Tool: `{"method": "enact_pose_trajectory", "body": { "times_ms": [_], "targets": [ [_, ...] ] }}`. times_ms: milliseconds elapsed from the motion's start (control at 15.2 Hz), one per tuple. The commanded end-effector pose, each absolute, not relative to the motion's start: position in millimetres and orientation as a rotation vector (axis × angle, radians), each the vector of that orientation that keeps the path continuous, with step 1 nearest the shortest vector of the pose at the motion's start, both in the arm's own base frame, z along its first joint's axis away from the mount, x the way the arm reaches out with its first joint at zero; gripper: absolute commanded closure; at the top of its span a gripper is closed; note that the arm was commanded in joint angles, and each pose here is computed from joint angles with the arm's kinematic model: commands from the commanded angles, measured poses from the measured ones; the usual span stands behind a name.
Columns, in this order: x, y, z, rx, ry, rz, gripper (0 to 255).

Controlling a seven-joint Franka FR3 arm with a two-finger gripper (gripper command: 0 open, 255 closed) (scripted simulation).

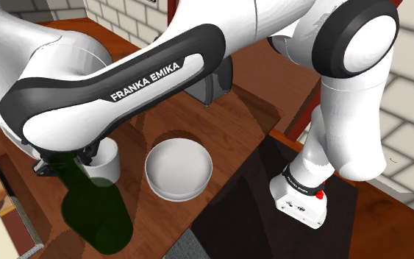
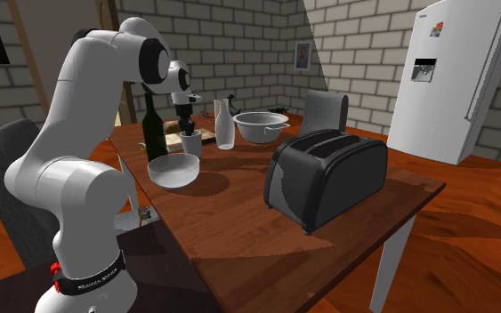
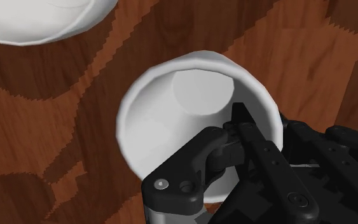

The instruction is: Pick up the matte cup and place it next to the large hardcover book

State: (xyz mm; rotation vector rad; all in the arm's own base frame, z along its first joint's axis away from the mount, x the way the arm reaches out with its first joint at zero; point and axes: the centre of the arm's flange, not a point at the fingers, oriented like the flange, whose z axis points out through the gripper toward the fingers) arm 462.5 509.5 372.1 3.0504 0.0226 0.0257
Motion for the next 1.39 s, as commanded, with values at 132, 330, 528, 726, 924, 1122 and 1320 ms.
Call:
{"method": "enact_pose_trajectory", "body": {
  "times_ms": [132, 330, 528, 726, 924, 1122, 1320],
  "targets": [
    [462, 509, 367, 3.049, 0.023, 0.025, 255],
    [462, 509, 367, 3.049, 0.023, 0.025, 255],
    [464, 507, 367, 3.049, 0.023, 0.025, 0],
    [465, 507, 369, 3.049, 0.023, 0.025, 0],
    [462, 511, 393, 3.049, 0.023, 0.025, 0],
    [461, 513, 417, 3.049, 0.023, 0.025, 0],
    [461, 513, 417, 3.049, 0.023, 0.025, 0]
  ]
}}
